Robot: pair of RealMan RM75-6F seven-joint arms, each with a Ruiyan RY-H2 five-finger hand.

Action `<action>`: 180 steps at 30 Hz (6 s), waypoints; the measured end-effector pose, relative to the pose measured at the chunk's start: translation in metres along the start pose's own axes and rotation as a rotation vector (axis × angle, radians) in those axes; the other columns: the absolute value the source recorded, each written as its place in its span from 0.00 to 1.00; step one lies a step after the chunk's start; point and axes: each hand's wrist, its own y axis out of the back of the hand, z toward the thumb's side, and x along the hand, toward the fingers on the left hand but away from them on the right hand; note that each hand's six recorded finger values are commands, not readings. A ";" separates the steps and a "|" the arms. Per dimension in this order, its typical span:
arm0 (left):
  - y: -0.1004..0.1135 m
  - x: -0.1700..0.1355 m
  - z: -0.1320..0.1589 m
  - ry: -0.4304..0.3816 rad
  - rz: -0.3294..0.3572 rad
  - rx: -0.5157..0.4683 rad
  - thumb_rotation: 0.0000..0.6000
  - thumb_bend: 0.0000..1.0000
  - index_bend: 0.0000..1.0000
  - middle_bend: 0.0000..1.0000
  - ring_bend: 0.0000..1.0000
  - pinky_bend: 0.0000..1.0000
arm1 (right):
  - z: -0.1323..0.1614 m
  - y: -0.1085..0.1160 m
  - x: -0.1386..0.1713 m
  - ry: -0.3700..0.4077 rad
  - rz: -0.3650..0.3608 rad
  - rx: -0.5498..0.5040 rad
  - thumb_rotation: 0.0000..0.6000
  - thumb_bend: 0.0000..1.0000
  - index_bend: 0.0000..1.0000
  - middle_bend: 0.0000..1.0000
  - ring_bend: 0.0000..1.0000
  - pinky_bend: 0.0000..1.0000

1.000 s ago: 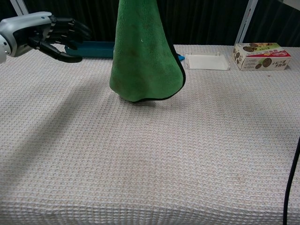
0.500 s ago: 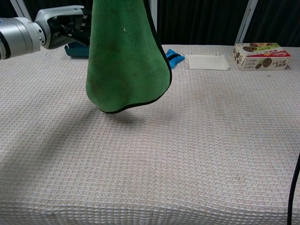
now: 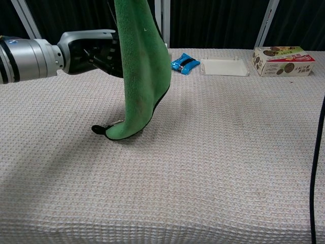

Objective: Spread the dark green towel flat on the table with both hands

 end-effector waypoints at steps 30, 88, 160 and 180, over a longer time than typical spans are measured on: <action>0.024 -0.007 -0.021 0.030 0.282 -0.074 1.00 0.43 0.76 0.39 0.28 0.22 | -0.013 -0.005 0.001 -0.043 -0.093 0.018 1.00 0.51 0.78 0.34 0.00 0.00; -0.021 -0.132 -0.094 0.169 0.369 0.977 1.00 0.43 0.54 0.30 0.24 0.21 | -0.051 -0.104 0.129 -0.119 0.208 0.128 1.00 0.51 0.78 0.34 0.00 0.00; 0.013 -0.231 -0.061 0.514 0.413 0.917 1.00 0.01 0.02 0.04 0.11 0.17 | -0.050 -0.108 0.110 -0.231 0.414 0.297 1.00 0.18 0.30 0.11 0.00 0.00; 0.011 -0.237 -0.062 0.504 0.417 0.903 1.00 0.01 0.02 0.04 0.11 0.17 | -0.093 -0.195 0.028 -0.616 0.550 0.098 1.00 0.27 0.39 0.12 0.00 0.00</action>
